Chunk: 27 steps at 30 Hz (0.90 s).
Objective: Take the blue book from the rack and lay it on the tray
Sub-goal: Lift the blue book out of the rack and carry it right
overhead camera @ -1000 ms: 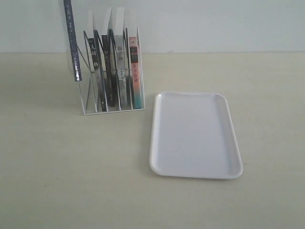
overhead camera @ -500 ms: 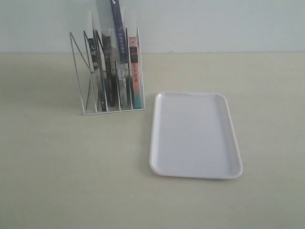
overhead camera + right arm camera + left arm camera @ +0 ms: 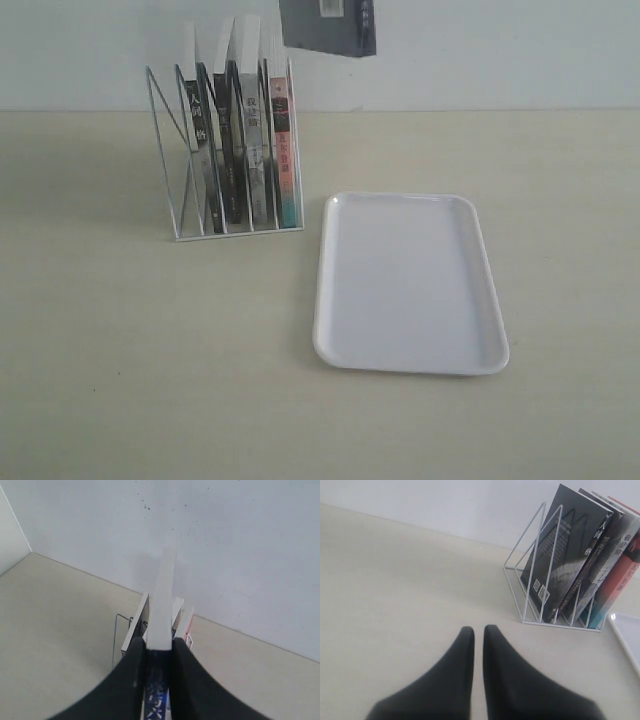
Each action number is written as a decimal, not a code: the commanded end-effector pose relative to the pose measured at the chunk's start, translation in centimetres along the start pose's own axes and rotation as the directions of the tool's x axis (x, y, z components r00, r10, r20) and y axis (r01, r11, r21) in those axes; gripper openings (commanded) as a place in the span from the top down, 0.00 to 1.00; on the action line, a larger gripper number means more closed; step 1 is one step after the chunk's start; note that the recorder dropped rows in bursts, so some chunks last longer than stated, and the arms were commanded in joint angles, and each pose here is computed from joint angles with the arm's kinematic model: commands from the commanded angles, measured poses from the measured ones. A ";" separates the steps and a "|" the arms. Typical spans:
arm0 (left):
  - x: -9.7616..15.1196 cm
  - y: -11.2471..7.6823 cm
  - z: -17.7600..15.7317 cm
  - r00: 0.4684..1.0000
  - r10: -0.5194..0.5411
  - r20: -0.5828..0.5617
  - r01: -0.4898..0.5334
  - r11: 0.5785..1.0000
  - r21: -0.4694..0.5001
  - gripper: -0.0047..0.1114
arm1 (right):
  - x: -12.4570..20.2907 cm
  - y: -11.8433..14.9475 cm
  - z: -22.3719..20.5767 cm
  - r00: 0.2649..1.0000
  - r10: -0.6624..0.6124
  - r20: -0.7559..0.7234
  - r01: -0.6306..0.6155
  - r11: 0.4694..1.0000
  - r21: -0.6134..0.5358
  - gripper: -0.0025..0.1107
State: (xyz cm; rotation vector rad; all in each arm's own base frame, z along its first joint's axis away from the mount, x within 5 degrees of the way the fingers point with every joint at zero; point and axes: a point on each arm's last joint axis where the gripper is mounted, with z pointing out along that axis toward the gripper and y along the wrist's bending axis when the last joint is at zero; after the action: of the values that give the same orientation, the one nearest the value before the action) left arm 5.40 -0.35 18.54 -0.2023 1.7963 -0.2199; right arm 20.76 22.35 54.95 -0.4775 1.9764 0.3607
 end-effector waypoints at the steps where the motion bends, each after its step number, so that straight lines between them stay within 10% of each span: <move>1: 0.0 0.0 0.0 1.000 0.004 0.007 -0.004 1.000 0.005 0.91 | -0.9 -0.9 -2.5 0.996 -0.021 0.085 0.022 1.000 -0.004 0.98; 11: 0.0 0.0 0.0 1.000 0.004 0.007 -0.004 1.000 0.005 0.91 | -0.7 -1.3 -3.2 0.995 -0.049 0.085 0.049 0.999 0.006 0.98; 27: 0.0 0.0 0.0 1.000 0.004 0.007 -0.004 1.000 0.005 0.91 | 9.6 -4.5 -1.6 0.989 -0.146 0.015 0.143 0.980 0.141 0.98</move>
State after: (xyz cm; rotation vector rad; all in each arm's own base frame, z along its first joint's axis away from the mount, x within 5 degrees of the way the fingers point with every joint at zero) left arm 5.40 -0.35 18.54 -0.2023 1.7963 -0.2199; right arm 18.03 16.49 47.25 -0.5035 2.0339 0.0874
